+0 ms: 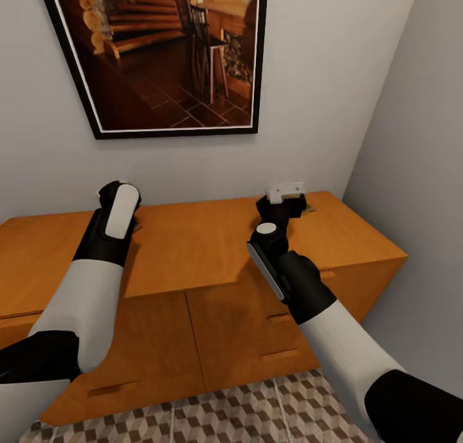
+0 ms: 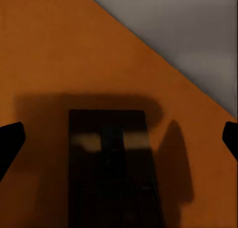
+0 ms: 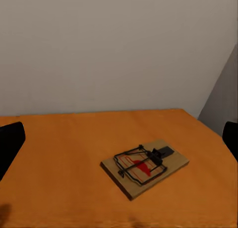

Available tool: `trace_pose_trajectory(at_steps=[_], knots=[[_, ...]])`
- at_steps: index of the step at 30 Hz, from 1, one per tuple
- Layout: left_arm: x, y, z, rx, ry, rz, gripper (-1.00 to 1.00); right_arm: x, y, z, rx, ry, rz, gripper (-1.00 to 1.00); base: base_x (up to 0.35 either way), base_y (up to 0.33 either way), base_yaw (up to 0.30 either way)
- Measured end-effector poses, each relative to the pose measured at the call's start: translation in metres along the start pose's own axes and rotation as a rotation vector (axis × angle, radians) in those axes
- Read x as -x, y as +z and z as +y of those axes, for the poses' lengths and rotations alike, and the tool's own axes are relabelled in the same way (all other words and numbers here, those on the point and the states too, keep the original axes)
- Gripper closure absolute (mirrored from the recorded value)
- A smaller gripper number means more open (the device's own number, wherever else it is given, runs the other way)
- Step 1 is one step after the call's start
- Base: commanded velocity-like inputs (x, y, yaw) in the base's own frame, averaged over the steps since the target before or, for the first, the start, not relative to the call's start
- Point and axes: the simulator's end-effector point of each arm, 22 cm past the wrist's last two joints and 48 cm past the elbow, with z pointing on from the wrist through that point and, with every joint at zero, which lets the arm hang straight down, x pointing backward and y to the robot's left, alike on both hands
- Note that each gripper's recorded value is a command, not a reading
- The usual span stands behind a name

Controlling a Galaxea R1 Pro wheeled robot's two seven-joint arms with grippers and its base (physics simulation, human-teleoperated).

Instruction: Take the four mousetraps from the cabinet in the bathroom and place them on the bathroom floor. Make sure all four end up on the same floor surface, and ensure that at least two of them are either under or directly next to the same bathroom sink.

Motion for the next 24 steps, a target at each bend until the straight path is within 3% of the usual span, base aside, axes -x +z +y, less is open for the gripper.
trace_pose_trajectory(at_steps=[7,24], knots=[[0.005,-0.003,0.004,0.011,0.019,-0.01,-1.0,-0.032,0.004,0.001,-0.005,-0.021,0.061,-1.0,0.0,0.0,0.0],[-0.008,-0.02,0.002,0.054,0.015,0.011,-1.0,-0.035,0.003,0.001,-0.003,-0.021,0.065,-1.0,0.0,0.0,0.0]])
